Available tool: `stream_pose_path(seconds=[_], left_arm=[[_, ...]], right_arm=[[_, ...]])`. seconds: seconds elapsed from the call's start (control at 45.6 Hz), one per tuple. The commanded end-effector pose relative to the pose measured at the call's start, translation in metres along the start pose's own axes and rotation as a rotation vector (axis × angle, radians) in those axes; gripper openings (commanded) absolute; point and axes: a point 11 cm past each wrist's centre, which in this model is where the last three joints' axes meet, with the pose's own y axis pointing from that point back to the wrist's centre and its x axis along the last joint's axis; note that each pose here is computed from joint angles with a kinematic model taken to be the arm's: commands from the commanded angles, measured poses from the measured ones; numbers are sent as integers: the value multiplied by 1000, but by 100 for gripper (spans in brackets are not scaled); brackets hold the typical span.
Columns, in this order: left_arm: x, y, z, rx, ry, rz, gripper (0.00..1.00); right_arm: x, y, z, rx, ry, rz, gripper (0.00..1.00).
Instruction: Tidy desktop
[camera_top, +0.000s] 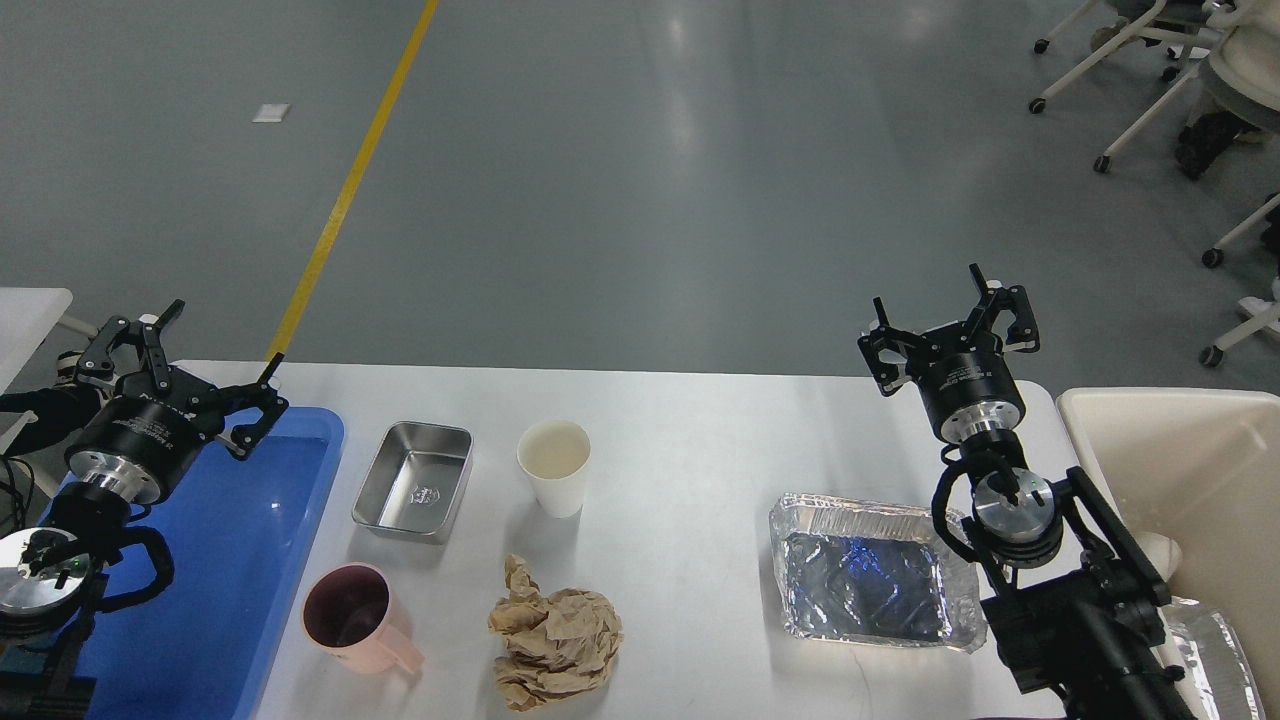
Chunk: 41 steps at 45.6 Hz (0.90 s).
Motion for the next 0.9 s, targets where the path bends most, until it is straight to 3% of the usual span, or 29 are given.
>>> stream_pose_path(seconds=[0.0,0.57,0.876], left_arm=[[0,0,1,0,-1,2,97],[3,2,18,-16,-38,18,97],[6,5,21,25,-219,67,97]], right_arm=[[0,0,0,0,1,2,100],[0,0,-1,2,2,-3,100],[1,1,-2,16,4,-2,100]])
